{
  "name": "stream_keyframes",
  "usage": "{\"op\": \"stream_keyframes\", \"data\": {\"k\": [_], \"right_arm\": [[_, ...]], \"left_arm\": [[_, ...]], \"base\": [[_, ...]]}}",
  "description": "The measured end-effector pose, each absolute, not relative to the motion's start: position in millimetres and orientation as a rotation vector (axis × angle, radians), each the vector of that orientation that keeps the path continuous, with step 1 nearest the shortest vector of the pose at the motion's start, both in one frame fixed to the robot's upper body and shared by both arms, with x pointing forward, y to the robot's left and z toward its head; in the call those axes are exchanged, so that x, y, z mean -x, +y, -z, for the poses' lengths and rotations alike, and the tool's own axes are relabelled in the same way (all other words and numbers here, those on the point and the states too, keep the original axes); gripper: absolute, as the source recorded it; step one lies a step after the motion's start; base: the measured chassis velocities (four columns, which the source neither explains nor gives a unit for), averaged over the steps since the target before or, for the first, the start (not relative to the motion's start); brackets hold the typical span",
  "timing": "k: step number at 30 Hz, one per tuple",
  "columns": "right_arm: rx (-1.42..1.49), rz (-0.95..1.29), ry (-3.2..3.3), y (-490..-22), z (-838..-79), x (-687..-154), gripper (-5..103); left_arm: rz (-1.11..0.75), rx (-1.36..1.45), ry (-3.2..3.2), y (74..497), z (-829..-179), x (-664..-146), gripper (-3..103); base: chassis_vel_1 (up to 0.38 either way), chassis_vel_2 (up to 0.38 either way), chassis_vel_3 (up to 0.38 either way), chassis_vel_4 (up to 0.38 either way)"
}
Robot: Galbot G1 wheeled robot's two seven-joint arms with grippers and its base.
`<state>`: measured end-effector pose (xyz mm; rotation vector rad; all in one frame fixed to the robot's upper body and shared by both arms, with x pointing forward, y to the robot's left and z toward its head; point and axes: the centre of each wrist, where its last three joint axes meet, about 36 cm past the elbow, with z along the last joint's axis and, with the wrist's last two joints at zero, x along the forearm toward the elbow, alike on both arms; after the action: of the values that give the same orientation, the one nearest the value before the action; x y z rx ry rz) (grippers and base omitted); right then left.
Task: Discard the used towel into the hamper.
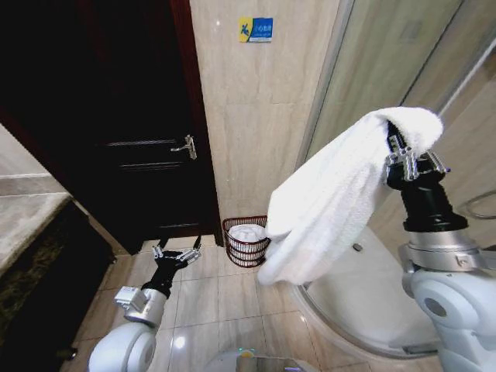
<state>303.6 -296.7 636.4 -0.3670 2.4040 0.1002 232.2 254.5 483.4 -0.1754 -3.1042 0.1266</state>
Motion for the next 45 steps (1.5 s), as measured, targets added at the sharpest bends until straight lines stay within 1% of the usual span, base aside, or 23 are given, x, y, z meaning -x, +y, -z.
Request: {"op": "stream_keyframes", "data": {"k": [10,29,32,45], "right_arm": [[0.365,-0.102,2.405,-297.1,-635.5,-303.2,10],[0.37,-0.118,2.403,-296.4,-633.9,-302.9,10],[0.367,-0.118,2.401,-296.4,-633.8,-302.8,10],[0.378,-0.111,2.392,-296.6,-633.1,-302.6,10]], "left_arm": [[-0.126,0.175,-3.104,254.5,-483.4,-232.2,100],[-0.125,0.175,-3.104,254.7,-483.4,-232.2,100],[-0.125,0.175,-3.104,254.7,-483.4,-232.2,100],[-0.127,0.176,-3.104,254.5,-483.4,-232.2,100]], "base": [[0.149,0.148,-0.144,-0.151],[0.283,0.276,-0.281,-0.279],[0.14,0.015,-0.013,-0.105],[-0.039,-0.023,0.032,0.013]]}}
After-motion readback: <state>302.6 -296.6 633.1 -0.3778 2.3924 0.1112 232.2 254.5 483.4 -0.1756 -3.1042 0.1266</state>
